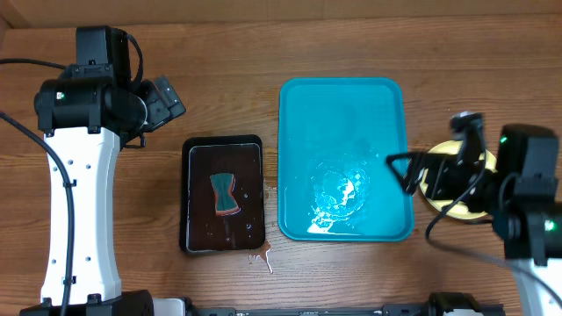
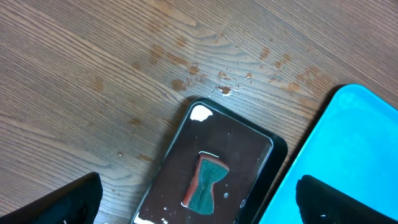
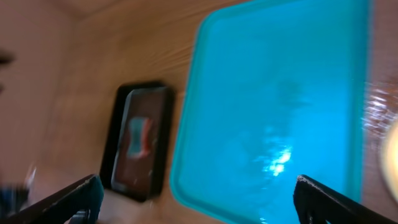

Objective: Clean dirty plates on tray and stack at the side
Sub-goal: 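Carry the yellow plate right and stack it on the white plate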

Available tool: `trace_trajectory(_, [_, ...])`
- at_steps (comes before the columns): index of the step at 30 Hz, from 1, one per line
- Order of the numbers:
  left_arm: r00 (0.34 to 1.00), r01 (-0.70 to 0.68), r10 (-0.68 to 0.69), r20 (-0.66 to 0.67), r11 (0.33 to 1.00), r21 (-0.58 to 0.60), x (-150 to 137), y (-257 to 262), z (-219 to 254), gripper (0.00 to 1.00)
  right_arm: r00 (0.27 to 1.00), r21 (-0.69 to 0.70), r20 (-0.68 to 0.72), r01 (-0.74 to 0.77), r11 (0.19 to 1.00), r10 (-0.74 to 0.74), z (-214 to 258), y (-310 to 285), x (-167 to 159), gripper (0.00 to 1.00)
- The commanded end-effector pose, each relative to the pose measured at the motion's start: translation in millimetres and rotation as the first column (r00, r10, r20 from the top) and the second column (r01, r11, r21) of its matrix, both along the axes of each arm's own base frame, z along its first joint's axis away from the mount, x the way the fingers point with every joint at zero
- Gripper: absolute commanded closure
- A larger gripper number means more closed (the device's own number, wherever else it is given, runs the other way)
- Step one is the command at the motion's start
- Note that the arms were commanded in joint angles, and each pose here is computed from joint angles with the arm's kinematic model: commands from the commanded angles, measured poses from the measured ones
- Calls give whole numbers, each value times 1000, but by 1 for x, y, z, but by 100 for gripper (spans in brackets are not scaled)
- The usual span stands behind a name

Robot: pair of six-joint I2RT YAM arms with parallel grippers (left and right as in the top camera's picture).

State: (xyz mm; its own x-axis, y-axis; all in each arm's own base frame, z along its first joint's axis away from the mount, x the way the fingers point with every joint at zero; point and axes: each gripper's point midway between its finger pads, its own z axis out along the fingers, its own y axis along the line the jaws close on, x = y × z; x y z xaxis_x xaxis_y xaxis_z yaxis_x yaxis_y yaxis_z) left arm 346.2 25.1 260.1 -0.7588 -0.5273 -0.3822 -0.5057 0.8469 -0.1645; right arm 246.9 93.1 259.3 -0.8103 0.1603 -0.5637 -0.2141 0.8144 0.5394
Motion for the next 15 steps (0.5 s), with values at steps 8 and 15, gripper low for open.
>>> trace_trajectory(8, [1000,8,-8,-9,1000,20,1,4,-2,0,992,-27,41,-117,993,118,9,24,-15,0])
trace_trajectory(15, [1000,8,-8,-9,1000,20,1,4,-2,0,925,-202,355,-68,977,137,47,7,6,0])
